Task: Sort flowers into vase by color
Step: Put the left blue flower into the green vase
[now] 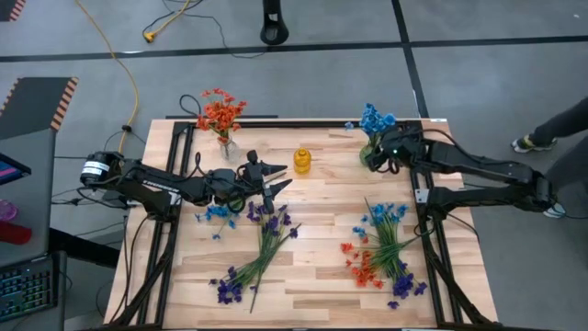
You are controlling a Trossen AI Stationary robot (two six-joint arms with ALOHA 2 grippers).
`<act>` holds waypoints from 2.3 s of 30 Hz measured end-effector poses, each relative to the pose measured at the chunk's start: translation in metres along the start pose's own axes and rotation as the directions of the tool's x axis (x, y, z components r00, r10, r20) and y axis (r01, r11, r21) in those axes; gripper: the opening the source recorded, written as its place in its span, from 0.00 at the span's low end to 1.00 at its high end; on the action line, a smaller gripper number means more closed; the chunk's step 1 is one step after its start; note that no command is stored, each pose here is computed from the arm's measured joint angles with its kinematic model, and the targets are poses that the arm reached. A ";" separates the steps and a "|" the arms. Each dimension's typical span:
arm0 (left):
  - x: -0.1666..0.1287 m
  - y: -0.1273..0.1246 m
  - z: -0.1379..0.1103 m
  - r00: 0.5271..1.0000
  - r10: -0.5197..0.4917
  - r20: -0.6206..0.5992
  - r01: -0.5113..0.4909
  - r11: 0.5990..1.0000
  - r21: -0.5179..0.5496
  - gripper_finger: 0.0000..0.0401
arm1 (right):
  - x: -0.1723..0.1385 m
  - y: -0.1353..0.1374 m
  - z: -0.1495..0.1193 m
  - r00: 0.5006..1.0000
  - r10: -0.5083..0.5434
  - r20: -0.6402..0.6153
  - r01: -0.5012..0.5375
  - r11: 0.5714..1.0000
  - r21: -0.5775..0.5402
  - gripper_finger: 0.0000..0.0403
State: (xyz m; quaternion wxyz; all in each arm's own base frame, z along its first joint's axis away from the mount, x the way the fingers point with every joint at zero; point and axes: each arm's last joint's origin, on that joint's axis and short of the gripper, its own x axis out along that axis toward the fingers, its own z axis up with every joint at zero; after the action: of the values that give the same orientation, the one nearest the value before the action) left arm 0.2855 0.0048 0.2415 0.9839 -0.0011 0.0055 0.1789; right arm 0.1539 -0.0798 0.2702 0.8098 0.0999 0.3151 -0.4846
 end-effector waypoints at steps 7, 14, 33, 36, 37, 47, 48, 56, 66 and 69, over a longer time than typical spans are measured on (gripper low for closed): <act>0.000 0.000 0.000 1.000 0.000 0.000 0.000 1.000 0.000 0.48 | -0.008 -0.003 0.005 1.000 -0.008 -0.023 0.007 1.000 -0.016 0.63; 0.000 0.000 0.000 1.000 0.000 0.000 0.000 1.000 0.000 0.48 | -0.008 -0.005 -0.003 0.993 0.016 -0.119 -0.016 1.000 0.002 0.63; 0.000 0.000 0.000 1.000 0.000 0.000 0.000 1.000 0.000 0.48 | -0.011 -0.003 -0.013 0.952 0.154 -0.266 -0.149 0.988 0.036 0.63; 0.000 0.001 0.000 1.000 0.002 0.000 -0.002 1.000 0.000 0.48 | -0.012 -0.002 -0.014 0.945 0.180 -0.275 -0.177 0.984 0.036 0.63; 0.000 0.001 0.000 1.000 0.003 0.000 -0.003 1.000 0.000 0.48 | -0.012 -0.001 -0.014 0.943 0.188 -0.276 -0.186 0.982 0.033 0.63; 0.000 0.002 0.000 1.000 0.031 0.000 -0.031 1.000 0.007 0.48 | -0.019 0.010 -0.018 0.928 0.243 -0.281 -0.250 0.968 0.009 0.63; 0.000 0.002 0.000 1.000 0.031 0.000 -0.031 1.000 0.004 0.48 | -0.020 0.010 -0.018 0.928 0.245 -0.282 -0.249 0.968 0.022 0.63; 0.000 0.002 -0.001 0.999 0.031 -0.010 -0.031 0.999 0.015 0.48 | -0.028 0.019 -0.023 0.913 0.287 -0.289 -0.294 0.955 0.019 0.63; 0.000 0.003 -0.013 0.991 0.043 -0.127 -0.040 0.999 0.024 0.48 | -0.040 0.036 -0.025 0.888 0.385 -0.249 -0.396 0.918 0.009 0.63; -0.001 0.005 -0.021 0.976 0.075 -0.203 -0.070 0.997 0.032 0.48 | -0.044 0.042 -0.024 0.878 0.426 -0.217 -0.435 0.901 0.008 0.63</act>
State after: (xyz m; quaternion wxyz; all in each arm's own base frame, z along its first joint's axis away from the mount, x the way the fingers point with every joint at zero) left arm 0.2821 0.0090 0.2206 0.9709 -0.0069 0.1084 0.2136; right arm 0.1648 -0.0160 0.2720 0.8605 0.2023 0.3797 -0.2727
